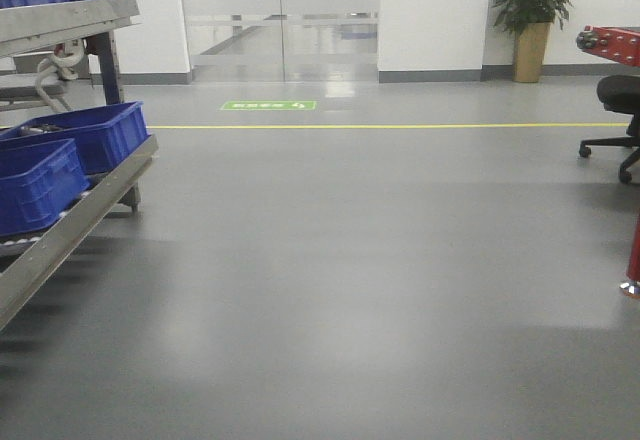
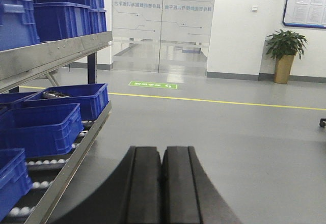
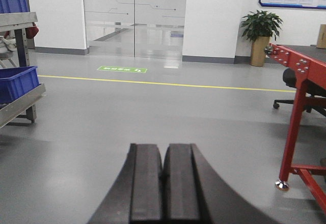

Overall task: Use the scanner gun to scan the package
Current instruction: 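Drive the base forward and turn toward the red-framed table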

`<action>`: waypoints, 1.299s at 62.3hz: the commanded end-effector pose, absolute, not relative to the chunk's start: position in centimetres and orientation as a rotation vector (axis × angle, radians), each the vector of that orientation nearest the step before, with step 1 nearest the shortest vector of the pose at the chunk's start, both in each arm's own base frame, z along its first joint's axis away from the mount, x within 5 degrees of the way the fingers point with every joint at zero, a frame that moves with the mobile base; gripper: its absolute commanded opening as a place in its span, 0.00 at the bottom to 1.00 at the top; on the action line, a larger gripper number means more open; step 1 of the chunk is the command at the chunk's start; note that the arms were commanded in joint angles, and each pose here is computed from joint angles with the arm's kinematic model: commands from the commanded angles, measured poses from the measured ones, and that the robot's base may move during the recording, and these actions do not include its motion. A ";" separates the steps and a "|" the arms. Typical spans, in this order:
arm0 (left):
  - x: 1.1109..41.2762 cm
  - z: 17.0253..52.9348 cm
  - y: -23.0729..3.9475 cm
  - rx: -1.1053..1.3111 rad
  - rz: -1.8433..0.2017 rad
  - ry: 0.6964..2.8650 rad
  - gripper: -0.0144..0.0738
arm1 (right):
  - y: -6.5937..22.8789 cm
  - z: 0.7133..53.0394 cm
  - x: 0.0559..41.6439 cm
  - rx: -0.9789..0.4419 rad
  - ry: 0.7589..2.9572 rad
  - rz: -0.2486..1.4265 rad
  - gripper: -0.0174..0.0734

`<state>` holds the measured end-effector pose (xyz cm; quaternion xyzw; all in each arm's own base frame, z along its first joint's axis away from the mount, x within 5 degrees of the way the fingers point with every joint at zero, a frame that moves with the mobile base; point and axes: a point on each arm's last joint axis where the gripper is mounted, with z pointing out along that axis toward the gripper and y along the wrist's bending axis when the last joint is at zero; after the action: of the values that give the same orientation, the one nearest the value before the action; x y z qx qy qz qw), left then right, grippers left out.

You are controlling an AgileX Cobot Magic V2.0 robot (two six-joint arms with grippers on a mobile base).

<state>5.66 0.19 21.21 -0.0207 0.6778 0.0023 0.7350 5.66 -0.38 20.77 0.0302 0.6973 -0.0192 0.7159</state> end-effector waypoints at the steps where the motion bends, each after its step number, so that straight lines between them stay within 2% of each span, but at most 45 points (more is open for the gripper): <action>1: 5.6 21.5 0.2 -0.045 0.008 1.464 0.04 | -0.4 21.0 5.6 0.065 1.519 -0.050 0.01; 81: 5.6 21.5 0.2 -0.045 0.008 1.464 0.04 | -0.4 21.0 5.6 0.065 1.519 -0.050 0.01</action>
<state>5.66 0.19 21.21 -0.0207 0.6778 0.0023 0.7350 5.66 -0.38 20.77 0.0302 0.6973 -0.0192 0.7158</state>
